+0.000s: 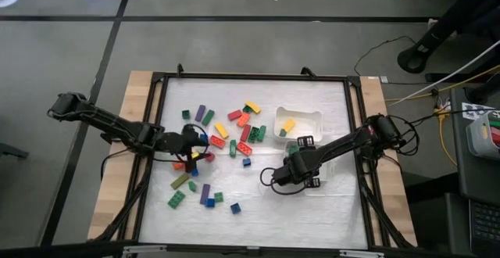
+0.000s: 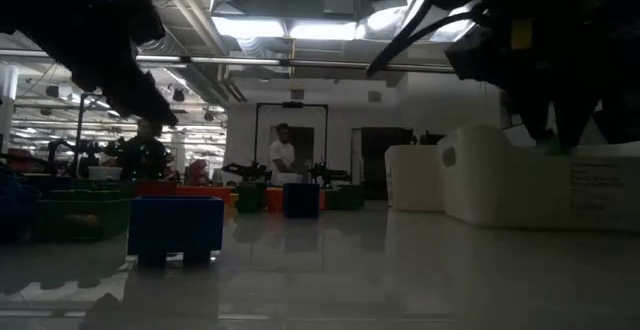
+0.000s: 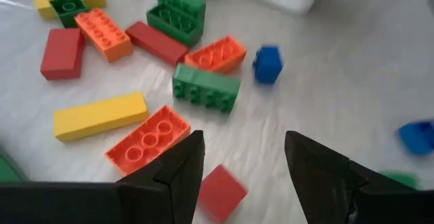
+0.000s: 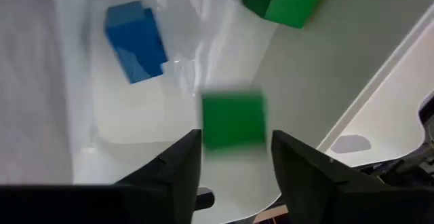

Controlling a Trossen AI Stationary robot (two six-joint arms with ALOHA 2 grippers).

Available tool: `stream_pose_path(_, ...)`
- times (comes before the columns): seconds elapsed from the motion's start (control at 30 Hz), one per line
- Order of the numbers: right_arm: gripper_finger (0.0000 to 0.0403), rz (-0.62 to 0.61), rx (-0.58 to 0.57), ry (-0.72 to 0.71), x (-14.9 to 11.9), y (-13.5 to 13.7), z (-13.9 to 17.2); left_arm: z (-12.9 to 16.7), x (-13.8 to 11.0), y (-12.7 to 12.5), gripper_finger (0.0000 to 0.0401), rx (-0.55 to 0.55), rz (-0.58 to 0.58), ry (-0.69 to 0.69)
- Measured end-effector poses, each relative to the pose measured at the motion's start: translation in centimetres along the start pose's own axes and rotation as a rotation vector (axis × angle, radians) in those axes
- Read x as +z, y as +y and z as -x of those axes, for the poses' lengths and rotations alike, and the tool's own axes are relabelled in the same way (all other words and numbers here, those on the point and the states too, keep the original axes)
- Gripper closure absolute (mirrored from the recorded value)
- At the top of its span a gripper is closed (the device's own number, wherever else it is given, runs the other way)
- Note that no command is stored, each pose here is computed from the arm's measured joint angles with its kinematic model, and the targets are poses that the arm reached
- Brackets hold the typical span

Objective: Sort blocks by size
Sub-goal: Put the green cube block into the bottom white bin, then put the red cube block into the bottom white bin

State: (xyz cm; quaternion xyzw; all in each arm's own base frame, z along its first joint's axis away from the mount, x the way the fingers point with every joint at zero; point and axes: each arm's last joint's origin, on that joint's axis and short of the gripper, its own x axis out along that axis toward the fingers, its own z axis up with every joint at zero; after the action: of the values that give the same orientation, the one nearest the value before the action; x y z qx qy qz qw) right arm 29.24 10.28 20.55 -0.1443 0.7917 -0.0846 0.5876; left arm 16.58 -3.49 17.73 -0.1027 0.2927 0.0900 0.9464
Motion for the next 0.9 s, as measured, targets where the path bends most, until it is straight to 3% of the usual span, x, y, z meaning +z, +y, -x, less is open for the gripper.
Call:
stream_pose_path(0.27,0.0162,-0.014,-0.008,-0.006,0.2,-0.5,-0.1,-2.3,-1.5,-0.2,0.021,0.051,-0.169,0.135)
stream_pose_path(0.53,0.0159,-0.022,0.008,-0.003,0.3,-0.7,-0.2,-3.5,-1.9,-0.5,0.021,0.04,-0.389,0.151)
stream_pose_path(0.9,0.016,-0.029,0.018,-0.036,0.6,-0.6,-0.2,-3.6,-2.0,-0.6,0.021,-0.005,-0.417,0.165)
